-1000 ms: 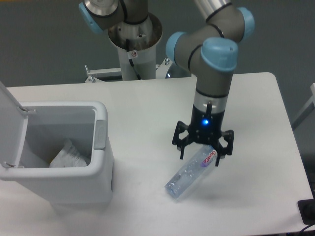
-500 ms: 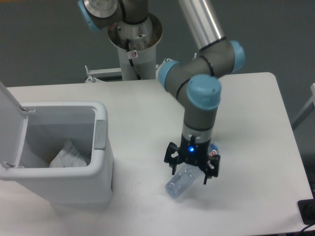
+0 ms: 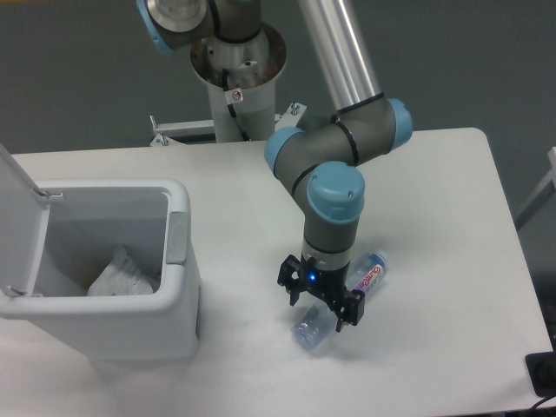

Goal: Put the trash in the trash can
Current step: 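Close the gripper on the bottle's end and lift it upright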

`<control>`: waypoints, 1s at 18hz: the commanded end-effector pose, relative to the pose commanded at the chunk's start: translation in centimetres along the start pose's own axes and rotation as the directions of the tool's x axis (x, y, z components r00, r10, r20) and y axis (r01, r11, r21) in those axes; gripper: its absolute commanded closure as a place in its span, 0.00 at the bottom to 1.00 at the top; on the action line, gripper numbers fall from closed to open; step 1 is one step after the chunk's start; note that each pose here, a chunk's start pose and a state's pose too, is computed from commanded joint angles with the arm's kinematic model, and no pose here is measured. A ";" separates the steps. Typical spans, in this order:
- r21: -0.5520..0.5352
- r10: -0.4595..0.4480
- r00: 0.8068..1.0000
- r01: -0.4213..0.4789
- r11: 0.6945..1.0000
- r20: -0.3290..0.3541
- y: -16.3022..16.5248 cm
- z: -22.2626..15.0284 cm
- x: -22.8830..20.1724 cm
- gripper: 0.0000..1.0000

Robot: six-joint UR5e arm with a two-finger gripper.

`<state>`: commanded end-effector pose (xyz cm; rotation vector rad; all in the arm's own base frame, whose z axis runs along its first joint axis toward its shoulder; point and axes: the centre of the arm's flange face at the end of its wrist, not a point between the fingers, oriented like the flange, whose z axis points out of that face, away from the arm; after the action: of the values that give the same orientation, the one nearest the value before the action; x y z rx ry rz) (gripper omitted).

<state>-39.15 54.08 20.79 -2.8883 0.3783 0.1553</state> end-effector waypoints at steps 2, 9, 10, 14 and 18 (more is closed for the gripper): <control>-0.009 0.005 1.000 -0.005 1.000 -0.017 -0.2 1.5 0.1 0.00; -0.016 0.021 1.000 -0.021 1.000 -0.022 -0.2 2.4 -0.1 0.00; -0.017 0.021 0.999 -0.021 1.000 -0.025 -0.2 2.6 -0.1 0.00; -0.039 0.021 1.000 -0.021 0.999 -0.014 0.1 2.7 -0.2 0.07; -0.036 0.020 1.000 -0.021 0.999 -0.007 -0.2 2.4 -0.6 0.36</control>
<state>-39.82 54.95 18.54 -2.9218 0.4106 0.1577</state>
